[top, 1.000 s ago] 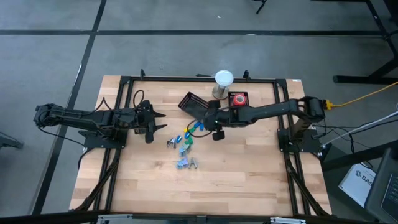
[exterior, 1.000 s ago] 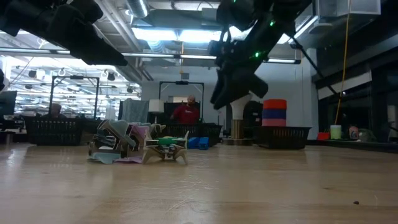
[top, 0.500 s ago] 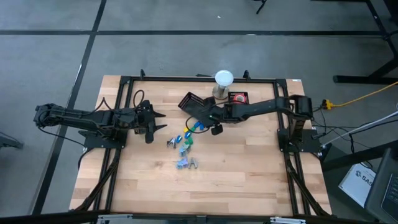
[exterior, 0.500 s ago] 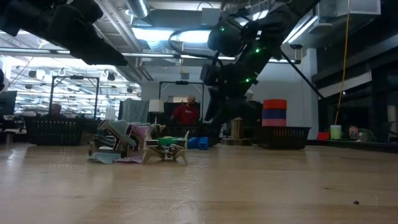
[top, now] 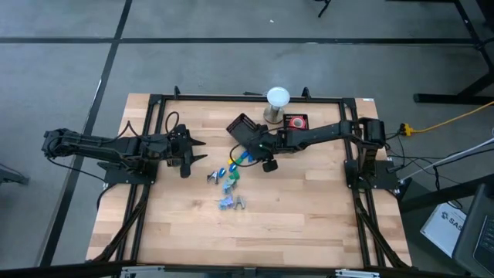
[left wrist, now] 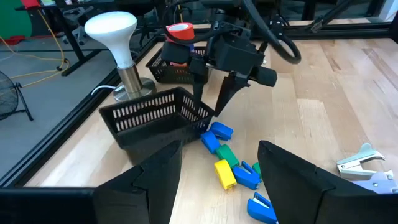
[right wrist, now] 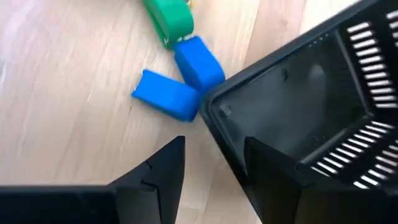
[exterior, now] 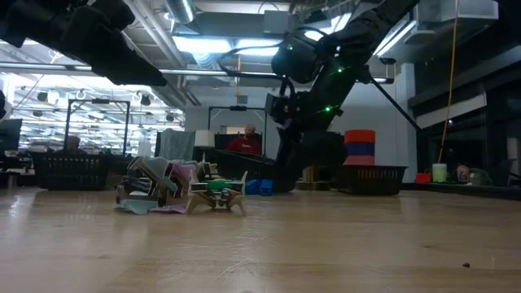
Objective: Pick and place Stapler, Stapler remover, tape
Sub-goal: Move the top center black bin to the center of the table
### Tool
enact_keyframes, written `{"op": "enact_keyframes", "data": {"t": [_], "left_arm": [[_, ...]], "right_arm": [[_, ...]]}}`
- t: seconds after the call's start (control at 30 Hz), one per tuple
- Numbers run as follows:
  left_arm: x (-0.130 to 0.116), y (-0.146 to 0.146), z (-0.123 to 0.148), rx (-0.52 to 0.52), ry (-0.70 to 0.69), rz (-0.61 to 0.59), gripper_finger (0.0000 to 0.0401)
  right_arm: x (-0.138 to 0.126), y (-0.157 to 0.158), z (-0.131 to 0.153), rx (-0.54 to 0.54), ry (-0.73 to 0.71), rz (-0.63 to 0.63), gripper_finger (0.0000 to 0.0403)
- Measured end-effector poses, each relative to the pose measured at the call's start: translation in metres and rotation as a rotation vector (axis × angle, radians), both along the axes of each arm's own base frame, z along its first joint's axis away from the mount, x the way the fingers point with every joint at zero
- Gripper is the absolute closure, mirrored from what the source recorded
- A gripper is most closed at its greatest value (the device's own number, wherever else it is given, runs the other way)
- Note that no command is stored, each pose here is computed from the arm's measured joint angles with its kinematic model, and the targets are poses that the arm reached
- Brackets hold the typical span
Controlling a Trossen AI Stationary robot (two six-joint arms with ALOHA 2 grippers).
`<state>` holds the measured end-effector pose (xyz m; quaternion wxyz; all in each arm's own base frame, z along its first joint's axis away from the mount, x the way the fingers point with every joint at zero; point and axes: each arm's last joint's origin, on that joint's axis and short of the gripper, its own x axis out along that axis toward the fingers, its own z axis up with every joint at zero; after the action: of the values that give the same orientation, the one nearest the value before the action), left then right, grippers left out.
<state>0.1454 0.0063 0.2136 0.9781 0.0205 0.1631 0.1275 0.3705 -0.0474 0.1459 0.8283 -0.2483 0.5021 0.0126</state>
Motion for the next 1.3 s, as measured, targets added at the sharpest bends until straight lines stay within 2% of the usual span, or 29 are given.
{"op": "enact_keyframes", "data": {"t": [0.27,0.53,0.7,1.0,1.17,1.3], "left_arm": [[0.000,0.000,0.000,0.000,0.000,0.000,0.0191],[0.000,0.000,0.000,0.000,0.000,0.000,0.0191],[0.000,0.000,0.000,0.000,0.000,0.001,0.0191],[0.000,0.000,0.000,0.000,0.000,0.000,0.0191],[0.000,0.000,0.000,0.000,0.000,0.001,0.0191],[0.000,0.000,0.000,0.000,0.000,0.000,0.0191]], "right_arm": [[-0.001,0.004,0.000,-0.041,0.009,-0.046,0.0244],[-0.005,0.016,-0.004,0.060,0.041,-0.111,0.0313],[-0.004,0.032,-0.003,0.106,0.040,-0.116,0.0340],[0.007,0.070,0.023,0.265,0.069,-0.050,0.0371],[0.010,0.096,0.032,0.273,0.051,0.019,0.0381],[0.008,0.114,0.033,0.286,0.056,0.040,0.0367]]}}
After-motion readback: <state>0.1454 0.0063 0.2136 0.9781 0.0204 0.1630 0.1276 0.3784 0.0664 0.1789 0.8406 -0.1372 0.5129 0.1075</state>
